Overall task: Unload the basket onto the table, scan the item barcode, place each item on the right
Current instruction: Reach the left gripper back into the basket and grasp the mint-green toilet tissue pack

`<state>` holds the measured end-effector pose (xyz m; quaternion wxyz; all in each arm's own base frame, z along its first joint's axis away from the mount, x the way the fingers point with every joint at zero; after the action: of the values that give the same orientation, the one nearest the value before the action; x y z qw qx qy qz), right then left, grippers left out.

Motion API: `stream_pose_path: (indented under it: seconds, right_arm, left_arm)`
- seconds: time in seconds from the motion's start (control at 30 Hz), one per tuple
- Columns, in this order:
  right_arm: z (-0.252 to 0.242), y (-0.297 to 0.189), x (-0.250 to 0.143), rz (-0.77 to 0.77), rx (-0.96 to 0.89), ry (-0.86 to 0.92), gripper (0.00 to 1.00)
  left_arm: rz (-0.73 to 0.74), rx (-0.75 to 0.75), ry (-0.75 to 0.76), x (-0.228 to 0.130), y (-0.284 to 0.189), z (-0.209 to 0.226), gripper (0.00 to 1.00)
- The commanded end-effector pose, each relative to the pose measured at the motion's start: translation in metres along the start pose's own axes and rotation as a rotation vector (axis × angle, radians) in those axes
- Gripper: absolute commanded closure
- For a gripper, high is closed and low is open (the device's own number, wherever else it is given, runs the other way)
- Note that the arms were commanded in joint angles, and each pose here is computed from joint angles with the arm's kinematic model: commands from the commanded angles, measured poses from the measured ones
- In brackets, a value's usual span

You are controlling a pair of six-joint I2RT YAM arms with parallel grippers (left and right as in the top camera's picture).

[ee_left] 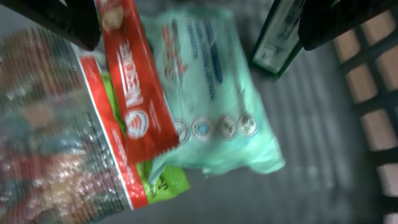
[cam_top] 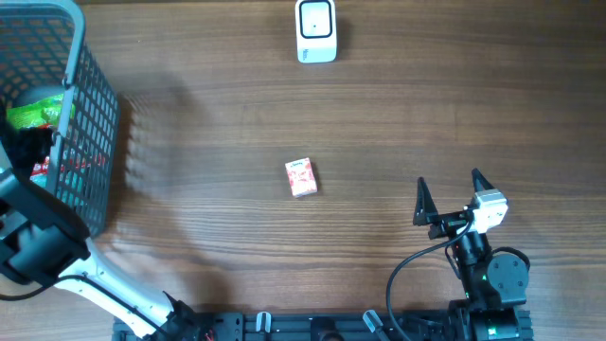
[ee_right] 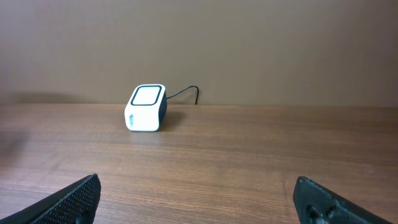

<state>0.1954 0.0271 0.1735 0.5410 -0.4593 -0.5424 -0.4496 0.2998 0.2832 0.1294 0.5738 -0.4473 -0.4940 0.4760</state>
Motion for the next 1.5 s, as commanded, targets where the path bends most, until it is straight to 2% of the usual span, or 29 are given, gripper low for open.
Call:
stream_pose_path:
  seconds: [0.0,0.43,0.87,0.97,1.13,1.23,1.33,1.47]
  right_arm:
    - [-0.002,0.000,0.000,-0.004,-0.014,-0.006,0.00]
    - [-0.002,0.000,0.000,-0.004,-0.014,-0.006,0.00]
    - [-0.002,0.000,0.000,-0.004,-0.014,-0.006,0.00]
    - [-0.002,0.000,0.000,-0.004,-0.014,-0.006,0.00]
    - [-0.002,0.000,0.000,-0.003,-0.014,-0.006,0.00]
    - [-0.002,0.000,0.000,-0.004,-0.014,-0.006,0.00]
    - [-0.002,0.000,0.000,-0.004,-0.014,-0.006,0.00]
    - [-0.002,0.000,0.000,-0.003,-0.014,-0.006,0.00]
  left_arm:
    - [0.099,-0.089,0.076,-0.006,0.019,-0.004,0.00]
    - [0.047,-0.118,0.063,0.003,0.013,-0.006,0.00]
    - [-0.160,-0.237,0.050,0.005,-0.048,0.012,0.00]
    - [-0.189,-0.279,0.045,-0.004,-0.039,0.016,0.00]
    - [-0.183,-0.306,0.049,-0.018,0.004,0.019,0.00]
    - [-0.195,-0.360,0.104,-0.021,0.022,0.013,0.00]
    - [-0.190,-0.458,0.154,-0.023,0.026,0.002,0.00]
    - [-0.205,-0.481,0.145,-0.018,0.025,0.000,0.00]
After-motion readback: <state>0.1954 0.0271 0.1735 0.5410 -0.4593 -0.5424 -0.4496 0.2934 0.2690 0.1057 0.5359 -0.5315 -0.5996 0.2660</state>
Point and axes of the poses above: each gripper's point midway between its finger pads, its own y axis out along the fingers, its own z axis along the line the jaws close on, x = y × z, the point moved 5 cm from there along -y, back along the fingers, and after that the axes turned 4 degrees about -y, right-handed, at the moved point
